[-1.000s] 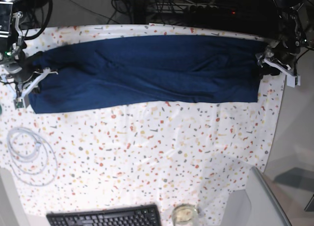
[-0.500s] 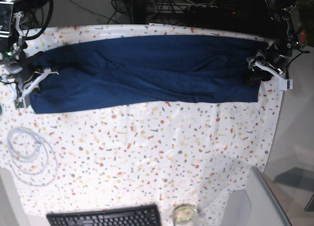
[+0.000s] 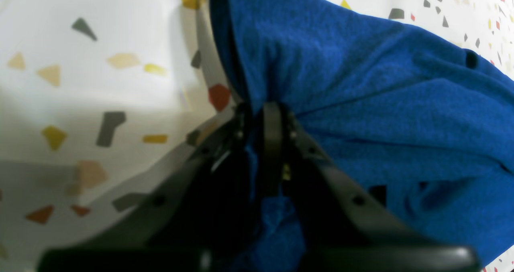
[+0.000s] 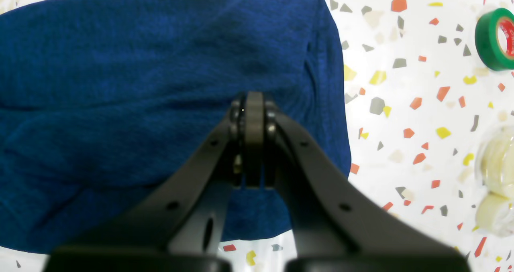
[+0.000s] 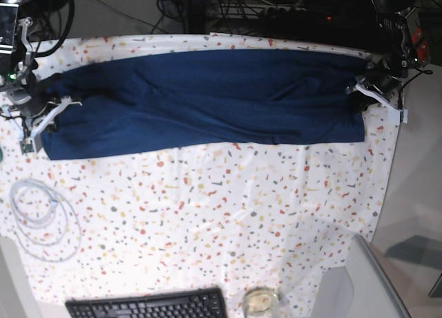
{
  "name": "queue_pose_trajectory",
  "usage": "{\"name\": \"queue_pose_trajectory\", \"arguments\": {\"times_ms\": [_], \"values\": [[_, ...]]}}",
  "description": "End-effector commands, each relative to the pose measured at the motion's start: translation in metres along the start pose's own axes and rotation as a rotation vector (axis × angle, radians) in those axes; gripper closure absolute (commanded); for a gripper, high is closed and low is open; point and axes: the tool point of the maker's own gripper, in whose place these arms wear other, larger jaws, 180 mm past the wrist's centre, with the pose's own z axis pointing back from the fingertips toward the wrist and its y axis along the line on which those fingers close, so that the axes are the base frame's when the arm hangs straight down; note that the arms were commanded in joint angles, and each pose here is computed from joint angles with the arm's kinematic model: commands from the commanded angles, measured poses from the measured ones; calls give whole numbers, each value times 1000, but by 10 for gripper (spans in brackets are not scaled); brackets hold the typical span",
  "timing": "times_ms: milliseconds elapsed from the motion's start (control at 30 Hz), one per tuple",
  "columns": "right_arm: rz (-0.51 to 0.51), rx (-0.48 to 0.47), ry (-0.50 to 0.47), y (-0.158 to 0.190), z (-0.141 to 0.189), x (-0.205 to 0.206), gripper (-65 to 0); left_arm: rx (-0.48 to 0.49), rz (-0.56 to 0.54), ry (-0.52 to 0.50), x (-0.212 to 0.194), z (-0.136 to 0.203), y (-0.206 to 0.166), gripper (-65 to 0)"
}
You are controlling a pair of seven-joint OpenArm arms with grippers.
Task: Layout the t-shirt on the table in an organized manner, then fold the t-shirt properly
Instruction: 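Release the left gripper and move it inward over the folded shirt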
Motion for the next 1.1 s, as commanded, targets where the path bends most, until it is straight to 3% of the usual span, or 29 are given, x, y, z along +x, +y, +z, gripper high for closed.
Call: {"name": "queue_pose_trajectory", "arguments": {"times_ms": [0,200,433,667,867,1067], "values": [[5,-9,-27,-6,1,9,0,6,-33,1,9,5,6,0],[-5,-8,-3,-7,-3,-1,0,4,-111,-33,25,14,-3,0],[-14,3,-9,-1,-3,0,0,31,-223,-143,53,41,-36,0],[-14,3,-10,-1,-3,1,0,11,-202,-218,53,51,-80,0],[-14,2,-21,-1,-4,6,0,-82,-316,-107,16,20,-143,0],[-15,-2,-22,-3,-4,6,0,-173,-409,-57,-5,5,-200,0]]}}
